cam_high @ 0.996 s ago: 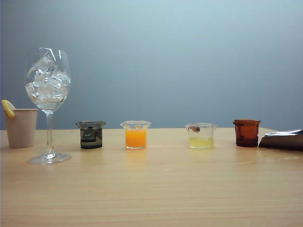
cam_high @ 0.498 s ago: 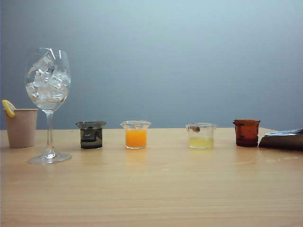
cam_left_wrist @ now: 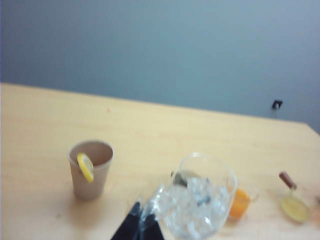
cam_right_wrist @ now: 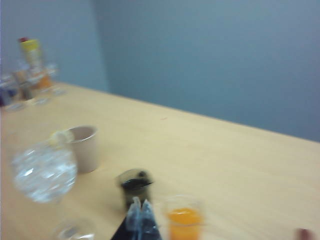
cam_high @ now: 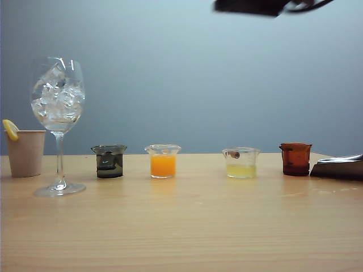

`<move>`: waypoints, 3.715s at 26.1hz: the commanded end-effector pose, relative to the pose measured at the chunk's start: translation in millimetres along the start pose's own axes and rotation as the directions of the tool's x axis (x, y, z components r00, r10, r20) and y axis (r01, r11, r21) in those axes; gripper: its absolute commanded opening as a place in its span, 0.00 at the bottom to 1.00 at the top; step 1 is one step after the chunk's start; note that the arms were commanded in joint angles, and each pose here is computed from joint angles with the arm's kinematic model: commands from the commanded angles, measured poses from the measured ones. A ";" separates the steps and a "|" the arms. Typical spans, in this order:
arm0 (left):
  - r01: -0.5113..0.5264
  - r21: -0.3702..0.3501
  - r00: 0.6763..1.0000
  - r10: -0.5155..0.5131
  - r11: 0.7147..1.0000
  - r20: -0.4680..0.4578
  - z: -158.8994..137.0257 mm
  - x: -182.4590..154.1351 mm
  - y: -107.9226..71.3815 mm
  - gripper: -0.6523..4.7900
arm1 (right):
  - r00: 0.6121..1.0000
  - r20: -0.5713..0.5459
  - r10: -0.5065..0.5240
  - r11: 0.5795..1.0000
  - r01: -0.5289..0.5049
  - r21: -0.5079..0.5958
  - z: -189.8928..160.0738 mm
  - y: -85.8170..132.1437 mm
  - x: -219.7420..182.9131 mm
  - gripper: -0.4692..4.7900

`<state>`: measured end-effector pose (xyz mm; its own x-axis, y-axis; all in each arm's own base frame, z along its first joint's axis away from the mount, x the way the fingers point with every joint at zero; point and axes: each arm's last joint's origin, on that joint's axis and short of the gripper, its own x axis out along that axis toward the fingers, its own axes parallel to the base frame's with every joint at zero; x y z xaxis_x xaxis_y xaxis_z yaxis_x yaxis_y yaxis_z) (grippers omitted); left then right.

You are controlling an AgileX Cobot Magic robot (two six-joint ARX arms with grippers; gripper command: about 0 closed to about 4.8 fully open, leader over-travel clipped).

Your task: Pick up the first measuring cup from the left, pour the coconut rum inside into the goblet, and finally put the measuring cup back in its original place.

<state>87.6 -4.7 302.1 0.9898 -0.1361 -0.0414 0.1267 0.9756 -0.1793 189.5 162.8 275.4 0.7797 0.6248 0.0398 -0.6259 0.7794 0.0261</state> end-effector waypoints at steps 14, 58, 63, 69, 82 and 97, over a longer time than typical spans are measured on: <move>0.111 -0.021 0.963 -0.112 0.994 -0.244 -72.5 28.8 1.7 0.11 | 1.000 -0.016 0.018 1.000 -0.018 0.001 -29.9 1.7 29.3 0.08; 0.135 0.002 0.975 -0.133 0.991 -0.180 -152.7 97.6 -24.4 0.50 | 0.999 -0.029 0.018 1.000 -0.018 0.001 -31.3 1.7 29.4 0.08; 0.049 -0.031 0.988 -0.053 0.998 -0.148 -163.5 99.8 -41.2 0.51 | 0.999 -0.029 0.018 1.000 -0.018 0.001 -31.3 1.7 29.4 0.08; -0.040 -0.050 0.993 0.034 0.998 -0.116 -171.7 107.0 -39.8 0.50 | 0.999 -0.029 0.018 1.000 -0.018 0.001 -31.3 1.7 29.4 0.08; 0.017 -0.016 0.990 -0.019 1.000 -0.140 -174.3 107.4 -41.1 0.50 | 0.993 -0.106 0.047 0.999 -0.047 0.003 -81.9 3.5 62.7 0.08; 0.057 0.025 0.987 -0.053 0.998 -0.150 -174.9 106.9 -41.8 0.12 | 0.977 -0.148 0.152 0.988 -0.151 0.015 -127.5 20.3 136.8 0.08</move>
<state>176.6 -90.2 131.4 0.9587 -0.2082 -0.1938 0.1756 0.9692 -0.1725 283.2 266.0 151.2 0.6816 0.7198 -0.1315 -0.7227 0.6904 0.0334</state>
